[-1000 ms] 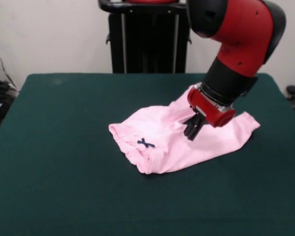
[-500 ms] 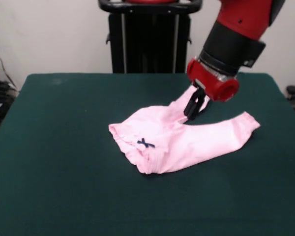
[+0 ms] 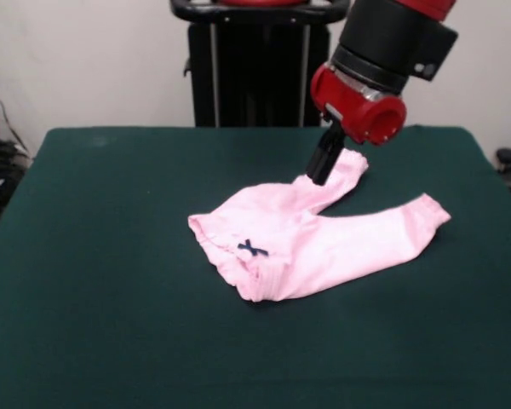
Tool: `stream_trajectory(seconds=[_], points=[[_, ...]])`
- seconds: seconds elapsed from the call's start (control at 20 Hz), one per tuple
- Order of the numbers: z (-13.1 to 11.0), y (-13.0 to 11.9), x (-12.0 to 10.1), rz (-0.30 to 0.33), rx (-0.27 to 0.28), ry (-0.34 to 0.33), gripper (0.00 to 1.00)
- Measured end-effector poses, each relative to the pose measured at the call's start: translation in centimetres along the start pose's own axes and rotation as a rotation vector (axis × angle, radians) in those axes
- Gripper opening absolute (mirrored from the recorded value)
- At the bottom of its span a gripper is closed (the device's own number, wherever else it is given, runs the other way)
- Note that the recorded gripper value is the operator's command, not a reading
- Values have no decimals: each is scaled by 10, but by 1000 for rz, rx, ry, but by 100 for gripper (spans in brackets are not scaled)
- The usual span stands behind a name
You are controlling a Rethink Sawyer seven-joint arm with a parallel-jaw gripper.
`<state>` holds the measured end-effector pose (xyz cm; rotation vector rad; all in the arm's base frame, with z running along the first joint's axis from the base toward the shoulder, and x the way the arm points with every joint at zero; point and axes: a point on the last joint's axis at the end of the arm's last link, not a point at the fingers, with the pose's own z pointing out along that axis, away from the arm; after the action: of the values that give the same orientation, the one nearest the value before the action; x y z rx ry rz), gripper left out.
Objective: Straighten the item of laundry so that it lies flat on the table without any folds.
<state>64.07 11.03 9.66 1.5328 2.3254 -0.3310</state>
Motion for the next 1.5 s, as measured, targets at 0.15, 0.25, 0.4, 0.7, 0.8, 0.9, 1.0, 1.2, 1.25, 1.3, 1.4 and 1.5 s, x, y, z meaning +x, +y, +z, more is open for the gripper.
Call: stream_trajectory(seconds=[0.15, 0.25, 0.4, 0.7, 0.8, 0.9, 1.0, 1.2, 1.25, 1.3, 1.4, 1.5], points=[[7, -4, 3, -6, 14, -3, 0], [17, -8, 6, -15, 33, -7, 0], [40, -18, 13, -31, 62, -11, 0], [85, -36, 24, -66, 91, -32, 0], [102, -42, 27, -81, 100, -44, 0], [116, -47, 29, -95, 107, -56, 0], [140, -55, 33, -117, 120, -71, 0], [156, -59, 37, -136, 127, -93, 0], [155, -58, 36, -139, 125, -102, 0], [154, -56, 36, -141, 123, -110, 0], [156, -53, 36, -142, 122, -119, 0], [157, -53, 36, -139, 122, -119, 0]])
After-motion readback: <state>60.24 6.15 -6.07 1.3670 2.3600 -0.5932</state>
